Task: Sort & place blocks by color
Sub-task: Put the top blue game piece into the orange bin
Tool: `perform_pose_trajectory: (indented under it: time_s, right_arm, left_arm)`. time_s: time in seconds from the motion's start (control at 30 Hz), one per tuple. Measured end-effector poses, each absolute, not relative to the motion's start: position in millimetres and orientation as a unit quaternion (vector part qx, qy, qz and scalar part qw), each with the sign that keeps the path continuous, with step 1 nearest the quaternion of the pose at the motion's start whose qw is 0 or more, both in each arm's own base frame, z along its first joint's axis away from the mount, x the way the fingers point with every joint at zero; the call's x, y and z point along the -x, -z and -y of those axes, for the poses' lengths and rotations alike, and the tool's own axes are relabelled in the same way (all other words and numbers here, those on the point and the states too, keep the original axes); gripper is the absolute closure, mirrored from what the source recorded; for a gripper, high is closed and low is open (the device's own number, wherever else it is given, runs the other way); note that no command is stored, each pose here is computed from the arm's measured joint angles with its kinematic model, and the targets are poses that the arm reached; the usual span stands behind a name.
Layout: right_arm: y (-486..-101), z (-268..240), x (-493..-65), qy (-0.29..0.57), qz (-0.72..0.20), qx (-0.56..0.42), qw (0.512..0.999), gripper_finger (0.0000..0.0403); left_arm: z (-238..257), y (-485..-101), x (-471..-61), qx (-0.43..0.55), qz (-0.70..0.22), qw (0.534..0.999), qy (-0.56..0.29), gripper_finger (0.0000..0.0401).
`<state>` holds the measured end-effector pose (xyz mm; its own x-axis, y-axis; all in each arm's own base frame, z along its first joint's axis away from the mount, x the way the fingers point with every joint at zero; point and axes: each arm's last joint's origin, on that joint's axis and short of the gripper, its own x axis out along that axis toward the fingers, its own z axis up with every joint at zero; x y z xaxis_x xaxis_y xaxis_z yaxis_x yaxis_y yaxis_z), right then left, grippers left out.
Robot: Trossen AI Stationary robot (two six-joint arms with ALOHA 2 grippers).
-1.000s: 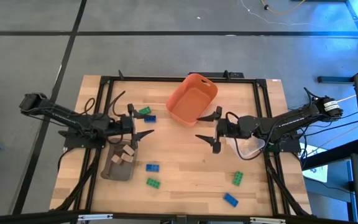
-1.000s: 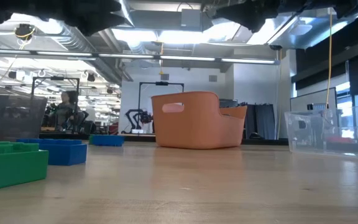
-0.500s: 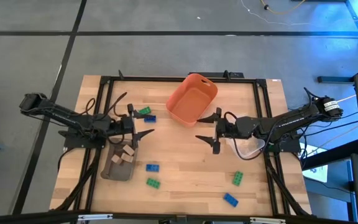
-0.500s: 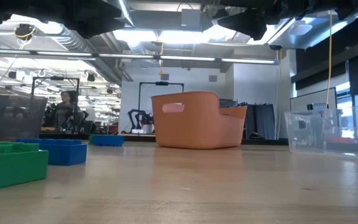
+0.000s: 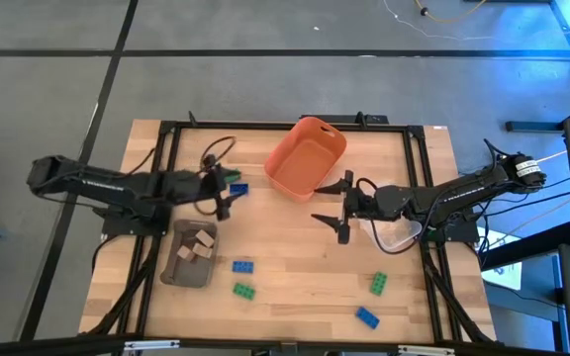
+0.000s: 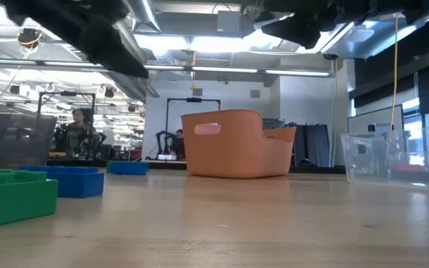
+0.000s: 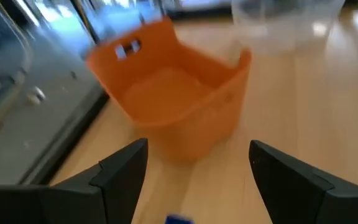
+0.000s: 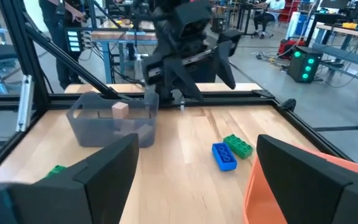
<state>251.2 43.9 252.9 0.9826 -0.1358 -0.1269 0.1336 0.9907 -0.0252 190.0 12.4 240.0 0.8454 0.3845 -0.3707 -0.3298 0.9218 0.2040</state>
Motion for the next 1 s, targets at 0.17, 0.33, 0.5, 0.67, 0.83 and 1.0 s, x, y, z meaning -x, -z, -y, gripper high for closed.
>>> perform_pose_trajectory:
  time_s: [0.17,0.33,0.5,0.67,0.83,1.0]
  right_arm:
    - [-251.7,-43.8,-251.1,0.068,-0.070,0.009,0.995,0.0075]
    - [-251.2,-43.8,-251.0,0.069,-0.072,0.008,0.995,0.0075]
    - [-251.1,-43.8,-251.0,0.069,-0.073,0.008,0.995,0.0075]
    - [-251.1,-43.8,-251.0,0.069,-0.073,0.010,0.995,0.0075]
    - [-251.1,-43.8,-251.0,0.069,-0.073,0.011,0.995,0.0075]
    - [-251.1,-43.8,-251.0,0.069,-0.073,0.011,0.995,0.0075]
  left_arm:
    - [-38.8,-229.1,-203.2,-0.056,-0.368,0.918,-0.132,0.0128]
    - [-58.6,-207.0,-221.3,-0.064,-0.456,0.882,-0.104,0.0128]
    - [-72.8,-183.3,-235.7,-0.070,-0.491,0.864,-0.092,0.0128]
    - [-84.4,-168.4,-242.7,-0.041,-0.493,0.865,-0.076,0.0128]
    - [-93.9,-159.5,-244.4,-0.037,-0.501,0.861,-0.083,0.0128]
    - [-101.5,-150.7,-243.2,-0.010,-0.510,0.858,-0.069,0.0128]
